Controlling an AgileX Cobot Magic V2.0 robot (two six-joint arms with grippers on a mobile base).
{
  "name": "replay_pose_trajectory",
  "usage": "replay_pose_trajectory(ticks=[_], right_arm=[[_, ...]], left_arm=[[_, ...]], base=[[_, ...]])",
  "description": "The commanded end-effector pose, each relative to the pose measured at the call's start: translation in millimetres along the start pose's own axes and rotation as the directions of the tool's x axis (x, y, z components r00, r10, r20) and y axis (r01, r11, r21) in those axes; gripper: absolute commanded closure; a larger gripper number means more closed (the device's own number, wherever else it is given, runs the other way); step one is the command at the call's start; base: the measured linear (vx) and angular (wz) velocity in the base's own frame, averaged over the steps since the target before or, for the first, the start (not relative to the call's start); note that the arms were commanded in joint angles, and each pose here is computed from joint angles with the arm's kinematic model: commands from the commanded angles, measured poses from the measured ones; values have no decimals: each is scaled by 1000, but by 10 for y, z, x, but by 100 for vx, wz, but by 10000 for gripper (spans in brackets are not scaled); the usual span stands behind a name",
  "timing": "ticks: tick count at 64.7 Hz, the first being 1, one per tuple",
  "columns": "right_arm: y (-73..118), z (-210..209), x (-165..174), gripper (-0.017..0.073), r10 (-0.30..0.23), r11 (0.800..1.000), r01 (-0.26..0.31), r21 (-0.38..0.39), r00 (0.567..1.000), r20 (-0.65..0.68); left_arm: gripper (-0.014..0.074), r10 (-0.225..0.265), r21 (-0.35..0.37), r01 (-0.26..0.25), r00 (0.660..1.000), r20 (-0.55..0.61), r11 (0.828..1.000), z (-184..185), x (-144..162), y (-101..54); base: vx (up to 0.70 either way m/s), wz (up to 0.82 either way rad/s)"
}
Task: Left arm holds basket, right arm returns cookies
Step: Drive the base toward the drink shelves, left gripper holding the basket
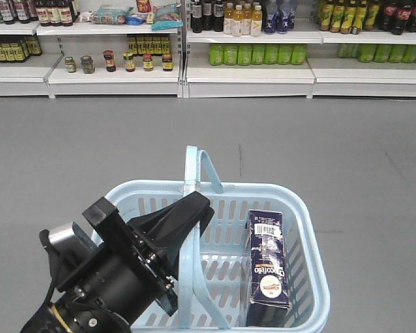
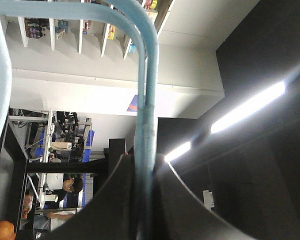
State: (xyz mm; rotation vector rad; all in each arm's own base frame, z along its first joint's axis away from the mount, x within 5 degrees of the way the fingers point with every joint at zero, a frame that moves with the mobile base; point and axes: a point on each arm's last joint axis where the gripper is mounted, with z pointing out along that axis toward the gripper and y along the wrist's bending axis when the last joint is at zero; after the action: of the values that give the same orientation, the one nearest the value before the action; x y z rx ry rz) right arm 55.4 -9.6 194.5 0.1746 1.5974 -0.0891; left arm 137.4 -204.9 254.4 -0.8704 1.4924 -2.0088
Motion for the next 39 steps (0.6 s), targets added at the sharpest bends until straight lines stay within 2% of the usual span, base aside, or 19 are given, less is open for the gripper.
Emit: replay_pose_trajectory(ticks=[1, 39], right_arm=[[1, 4, -3, 565, -12, 1000, 12, -2, 998, 55], [1, 4, -3, 565, -12, 1000, 12, -2, 998, 55]], left_arm=[[596, -15, 300, 19, 1000, -16, 954, -21, 36, -372], [596, -14, 300, 19, 1000, -17, 954, -21, 37, -372]], base=[[55, 3], [54, 2]])
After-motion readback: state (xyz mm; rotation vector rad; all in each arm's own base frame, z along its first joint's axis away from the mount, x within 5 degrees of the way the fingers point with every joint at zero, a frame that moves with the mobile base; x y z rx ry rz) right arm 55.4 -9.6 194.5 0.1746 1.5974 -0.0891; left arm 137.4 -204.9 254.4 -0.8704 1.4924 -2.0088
